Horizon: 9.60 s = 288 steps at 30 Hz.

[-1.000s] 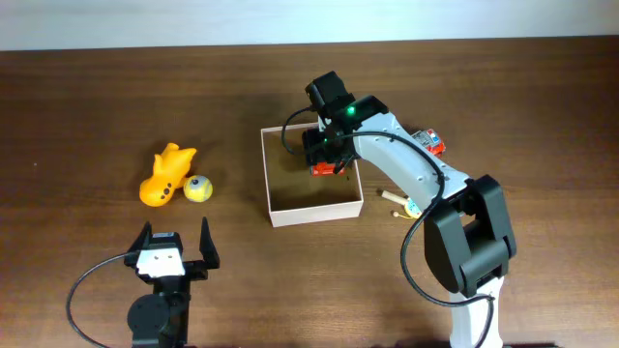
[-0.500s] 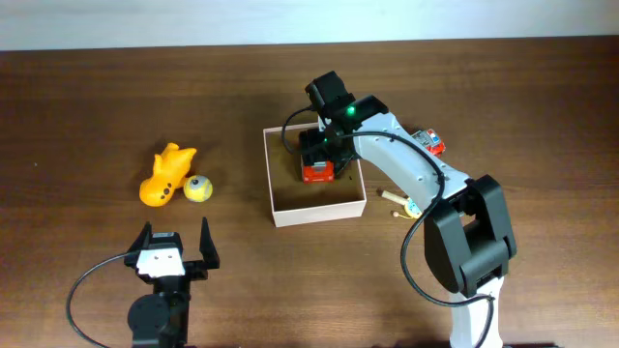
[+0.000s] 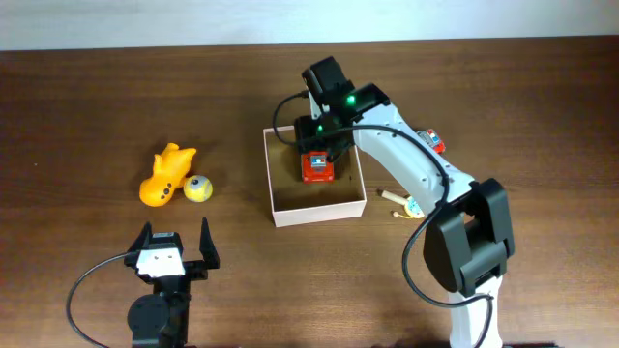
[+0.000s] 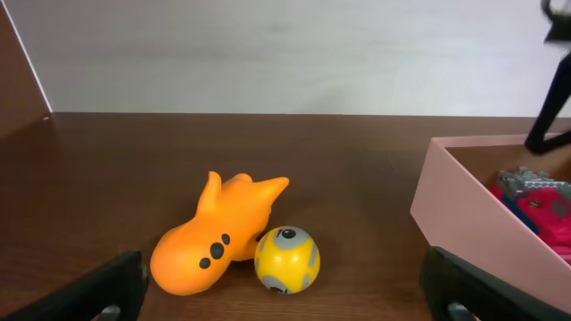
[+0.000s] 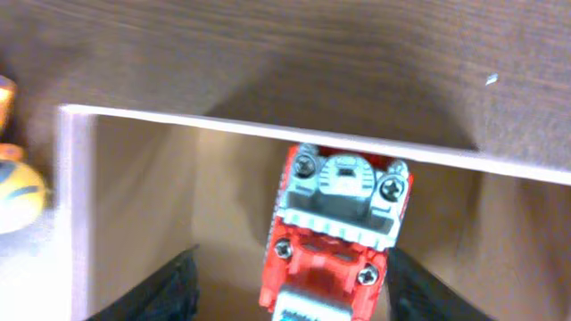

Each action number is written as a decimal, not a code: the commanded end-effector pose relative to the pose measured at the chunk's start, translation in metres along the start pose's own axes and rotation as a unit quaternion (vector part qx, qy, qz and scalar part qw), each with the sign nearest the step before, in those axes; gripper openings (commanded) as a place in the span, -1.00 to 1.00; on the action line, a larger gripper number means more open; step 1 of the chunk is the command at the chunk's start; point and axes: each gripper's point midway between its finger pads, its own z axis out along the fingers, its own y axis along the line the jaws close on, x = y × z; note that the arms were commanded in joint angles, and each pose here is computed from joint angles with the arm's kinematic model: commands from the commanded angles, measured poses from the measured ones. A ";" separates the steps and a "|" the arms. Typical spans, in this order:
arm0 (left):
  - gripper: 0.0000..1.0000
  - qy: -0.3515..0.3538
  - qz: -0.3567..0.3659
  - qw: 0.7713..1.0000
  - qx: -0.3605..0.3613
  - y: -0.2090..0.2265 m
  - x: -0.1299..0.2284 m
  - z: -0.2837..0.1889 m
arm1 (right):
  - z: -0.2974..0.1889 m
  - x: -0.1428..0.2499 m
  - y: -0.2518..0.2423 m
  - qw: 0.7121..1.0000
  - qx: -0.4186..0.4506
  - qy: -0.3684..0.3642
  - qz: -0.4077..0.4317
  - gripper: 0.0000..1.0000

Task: Pack container

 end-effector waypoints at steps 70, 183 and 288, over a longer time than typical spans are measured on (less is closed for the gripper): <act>0.98 -0.001 -0.001 1.000 0.007 -0.003 0.001 0.000 | 0.066 0.004 -0.022 1.000 0.009 -0.009 0.014 -0.03; 0.99 -0.001 -0.001 1.000 0.007 -0.003 0.001 0.000 | -0.039 0.036 -0.228 0.789 0.248 -0.022 0.561 0.59; 0.99 -0.001 -0.001 1.000 0.007 -0.003 0.001 0.000 | -0.019 0.018 -0.247 0.910 0.220 -0.019 0.352 0.31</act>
